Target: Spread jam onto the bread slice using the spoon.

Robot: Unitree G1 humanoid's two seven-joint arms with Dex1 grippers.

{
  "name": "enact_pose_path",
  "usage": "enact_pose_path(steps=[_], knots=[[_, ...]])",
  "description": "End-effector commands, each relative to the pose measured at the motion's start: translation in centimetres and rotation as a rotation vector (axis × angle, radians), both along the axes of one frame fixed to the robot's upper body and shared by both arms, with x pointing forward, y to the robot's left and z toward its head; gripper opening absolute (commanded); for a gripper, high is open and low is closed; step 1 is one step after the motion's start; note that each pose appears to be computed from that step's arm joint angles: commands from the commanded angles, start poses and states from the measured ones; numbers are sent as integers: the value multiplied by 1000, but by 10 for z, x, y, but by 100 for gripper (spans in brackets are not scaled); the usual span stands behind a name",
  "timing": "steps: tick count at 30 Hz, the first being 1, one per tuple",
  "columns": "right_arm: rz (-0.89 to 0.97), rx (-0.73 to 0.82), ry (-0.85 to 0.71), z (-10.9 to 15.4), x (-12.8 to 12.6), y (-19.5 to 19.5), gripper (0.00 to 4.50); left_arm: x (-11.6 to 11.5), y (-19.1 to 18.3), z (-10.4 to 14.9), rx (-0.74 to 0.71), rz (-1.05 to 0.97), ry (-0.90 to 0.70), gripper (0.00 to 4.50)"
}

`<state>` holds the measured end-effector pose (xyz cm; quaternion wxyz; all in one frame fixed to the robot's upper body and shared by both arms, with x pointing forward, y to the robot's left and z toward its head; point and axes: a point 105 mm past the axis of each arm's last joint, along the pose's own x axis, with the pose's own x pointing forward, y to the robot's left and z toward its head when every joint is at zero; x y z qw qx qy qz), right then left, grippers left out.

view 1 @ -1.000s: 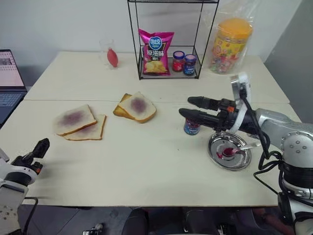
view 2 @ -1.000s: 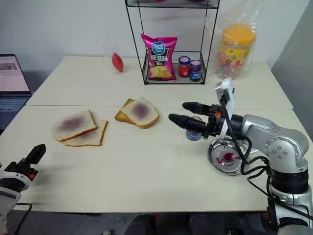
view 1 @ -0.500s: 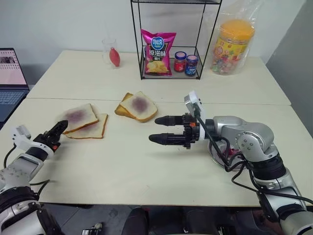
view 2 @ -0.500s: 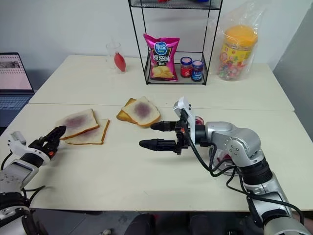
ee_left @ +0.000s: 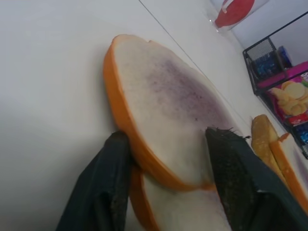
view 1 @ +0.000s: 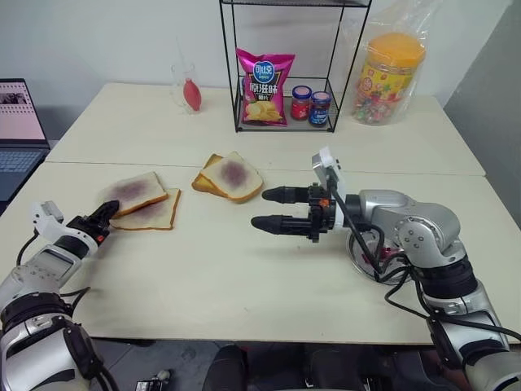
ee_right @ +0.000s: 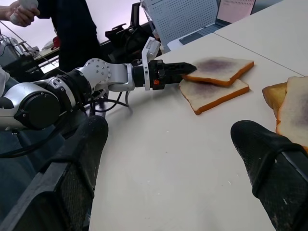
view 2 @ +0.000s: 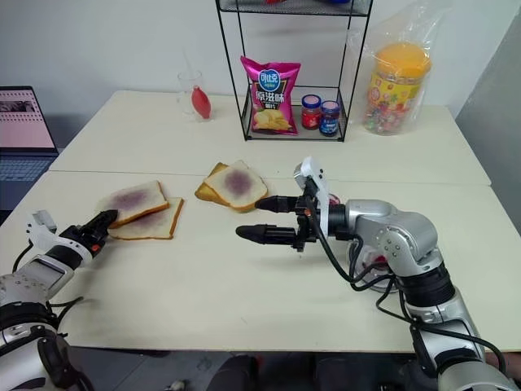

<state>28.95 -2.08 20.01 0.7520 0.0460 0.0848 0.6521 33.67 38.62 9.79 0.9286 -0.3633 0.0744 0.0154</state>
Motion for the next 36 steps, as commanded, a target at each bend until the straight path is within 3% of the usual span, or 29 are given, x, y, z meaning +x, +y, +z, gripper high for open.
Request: enact_pose_path(steps=[1,8,20,25,32,36], knots=[[-10,39,-68,14,-2,-1,450,-1,10,20,48,19,-45,142],[-50,74,-98,20,2,-1,450,2,18,61,142,36,-129,9],[-186,149,-166,35,9,-14,450,-3,-21,166,248,-192,-342,2],[-234,164,-163,36,12,-20,450,8,-21,149,263,-205,-265,2],[-261,164,-162,38,14,-22,450,11,-39,166,118,-285,-374,2],[-272,161,-161,37,14,-25,450,10,-28,143,112,-240,-304,2]])
